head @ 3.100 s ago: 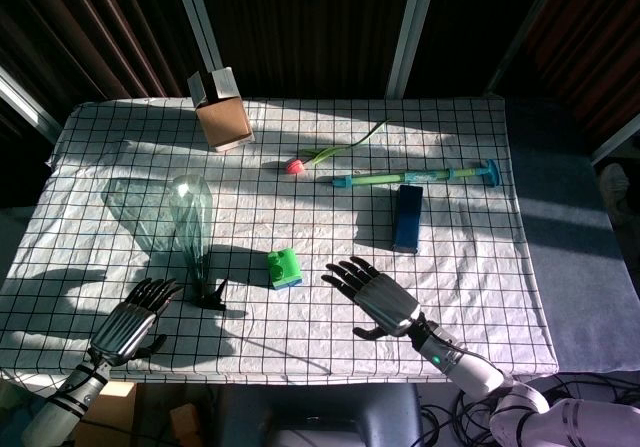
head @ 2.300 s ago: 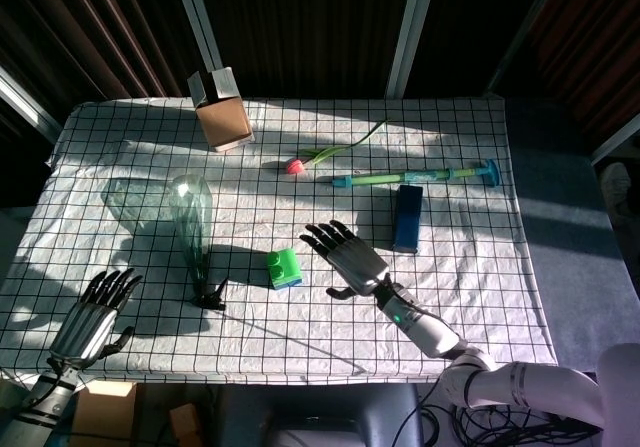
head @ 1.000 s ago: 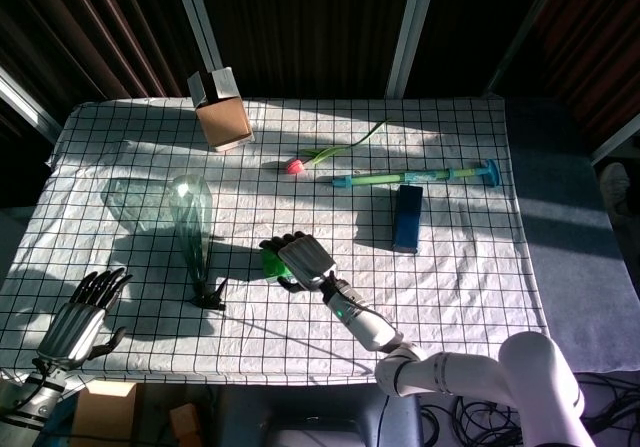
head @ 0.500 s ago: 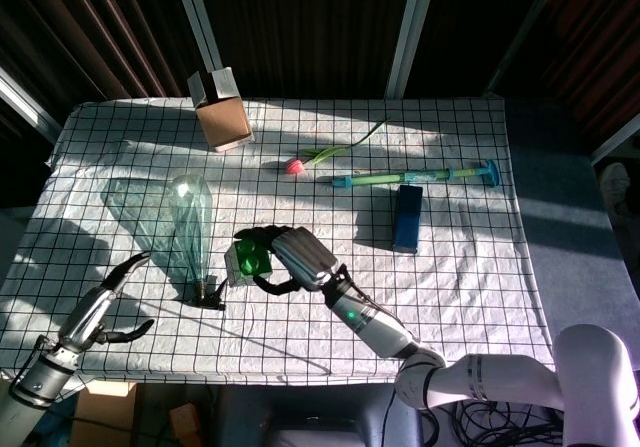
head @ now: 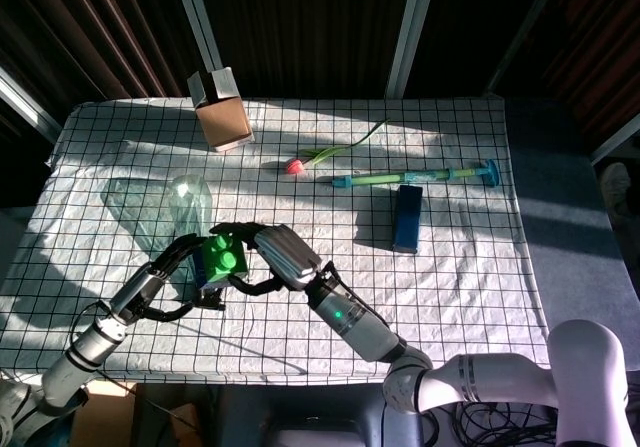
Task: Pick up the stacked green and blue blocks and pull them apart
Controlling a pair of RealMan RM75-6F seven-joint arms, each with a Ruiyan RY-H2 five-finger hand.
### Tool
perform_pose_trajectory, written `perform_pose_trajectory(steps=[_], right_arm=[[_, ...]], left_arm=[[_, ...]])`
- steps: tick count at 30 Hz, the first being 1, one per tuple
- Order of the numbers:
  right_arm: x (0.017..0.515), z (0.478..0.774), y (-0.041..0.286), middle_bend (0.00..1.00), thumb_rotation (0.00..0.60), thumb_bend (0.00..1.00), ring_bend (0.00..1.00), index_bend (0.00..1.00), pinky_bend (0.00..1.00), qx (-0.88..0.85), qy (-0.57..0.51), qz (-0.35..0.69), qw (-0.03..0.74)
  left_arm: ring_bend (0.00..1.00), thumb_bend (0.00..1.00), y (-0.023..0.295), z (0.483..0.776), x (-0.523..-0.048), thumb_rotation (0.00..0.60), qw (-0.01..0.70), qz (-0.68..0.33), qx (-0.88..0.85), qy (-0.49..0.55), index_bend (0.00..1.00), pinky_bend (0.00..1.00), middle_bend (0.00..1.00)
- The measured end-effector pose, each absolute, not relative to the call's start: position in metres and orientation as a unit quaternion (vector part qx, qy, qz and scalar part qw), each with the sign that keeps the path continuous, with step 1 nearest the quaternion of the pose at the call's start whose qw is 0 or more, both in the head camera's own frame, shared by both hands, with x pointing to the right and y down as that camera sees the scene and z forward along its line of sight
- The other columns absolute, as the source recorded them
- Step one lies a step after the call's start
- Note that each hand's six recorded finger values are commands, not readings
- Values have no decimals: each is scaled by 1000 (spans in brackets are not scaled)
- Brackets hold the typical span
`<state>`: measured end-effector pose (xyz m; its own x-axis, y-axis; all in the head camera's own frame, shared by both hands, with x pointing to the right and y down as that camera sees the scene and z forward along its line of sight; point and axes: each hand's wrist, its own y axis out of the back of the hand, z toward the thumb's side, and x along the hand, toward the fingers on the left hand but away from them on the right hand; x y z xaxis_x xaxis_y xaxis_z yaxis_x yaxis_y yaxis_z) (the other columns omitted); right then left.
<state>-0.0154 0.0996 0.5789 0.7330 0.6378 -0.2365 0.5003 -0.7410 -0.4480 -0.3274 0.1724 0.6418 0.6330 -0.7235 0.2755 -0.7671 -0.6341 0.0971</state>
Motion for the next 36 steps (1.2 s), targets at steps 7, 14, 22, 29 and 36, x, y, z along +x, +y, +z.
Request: perform_pose_trajectory(steps=[7, 14, 22, 29, 36], right_arm=[[-22, 582, 99, 619, 600, 363, 516, 902, 434, -910, -323, 188, 178], [-29, 588, 104, 620, 600, 363, 516, 902, 438, -908, -324, 191, 185], [-33, 588, 105, 620, 600, 363, 516, 902, 440, -907, -328, 188, 183], [-30, 587, 103, 620, 600, 363, 516, 902, 444, -906, -336, 184, 178], [-28, 586, 102, 619, 600, 363, 516, 902, 444, -905, -339, 184, 180]], left_arm=[[0, 269, 168, 649, -316, 600, 117, 99, 896, -417, 2, 1, 126], [0, 268, 166, 651, -313, 600, 139, 86, 884, -438, 115, 1, 231], [22, 282, 165, 654, -312, 600, 155, 85, 874, -452, 322, 1, 398], [94, 483, 166, 654, -312, 600, 161, 85, 871, -456, 442, 8, 515], [314, 673, 163, 654, -314, 600, 166, 83, 859, -477, 666, 118, 749]])
